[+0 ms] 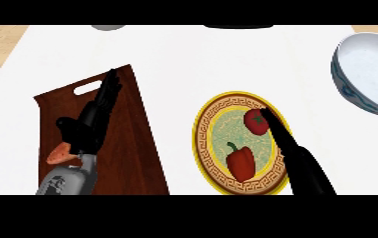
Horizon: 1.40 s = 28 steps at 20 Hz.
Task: Pick the bell pepper from the plate and place it in the bowl
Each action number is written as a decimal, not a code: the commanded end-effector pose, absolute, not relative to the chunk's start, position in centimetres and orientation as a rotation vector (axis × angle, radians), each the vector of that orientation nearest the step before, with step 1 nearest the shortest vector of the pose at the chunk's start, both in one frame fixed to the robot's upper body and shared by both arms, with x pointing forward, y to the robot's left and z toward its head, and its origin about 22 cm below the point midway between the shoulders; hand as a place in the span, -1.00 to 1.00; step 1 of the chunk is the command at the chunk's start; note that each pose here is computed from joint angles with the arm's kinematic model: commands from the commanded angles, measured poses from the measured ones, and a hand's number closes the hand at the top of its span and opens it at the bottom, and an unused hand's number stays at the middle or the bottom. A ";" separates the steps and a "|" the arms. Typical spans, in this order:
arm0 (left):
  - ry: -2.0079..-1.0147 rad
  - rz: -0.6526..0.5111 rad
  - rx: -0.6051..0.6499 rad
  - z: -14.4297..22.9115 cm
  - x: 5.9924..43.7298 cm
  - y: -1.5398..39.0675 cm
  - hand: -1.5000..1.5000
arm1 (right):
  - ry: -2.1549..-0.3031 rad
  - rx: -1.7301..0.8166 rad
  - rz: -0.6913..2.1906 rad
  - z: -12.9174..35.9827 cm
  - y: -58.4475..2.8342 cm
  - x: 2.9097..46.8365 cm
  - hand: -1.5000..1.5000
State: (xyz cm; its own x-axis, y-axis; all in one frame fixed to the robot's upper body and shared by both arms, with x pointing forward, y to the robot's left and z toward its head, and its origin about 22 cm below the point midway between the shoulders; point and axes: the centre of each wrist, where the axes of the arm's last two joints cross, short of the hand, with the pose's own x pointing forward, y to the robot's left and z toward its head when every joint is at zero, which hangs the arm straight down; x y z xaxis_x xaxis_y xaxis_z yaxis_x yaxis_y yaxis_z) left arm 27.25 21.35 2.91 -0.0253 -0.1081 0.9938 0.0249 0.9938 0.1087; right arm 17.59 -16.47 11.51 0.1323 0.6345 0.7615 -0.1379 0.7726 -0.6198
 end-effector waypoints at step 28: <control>-1.595 -0.098 0.068 3.5 27.7 21.9 0.00 | -1.387 -0.231 0.403 1.9 -17.2 18.4 -1.00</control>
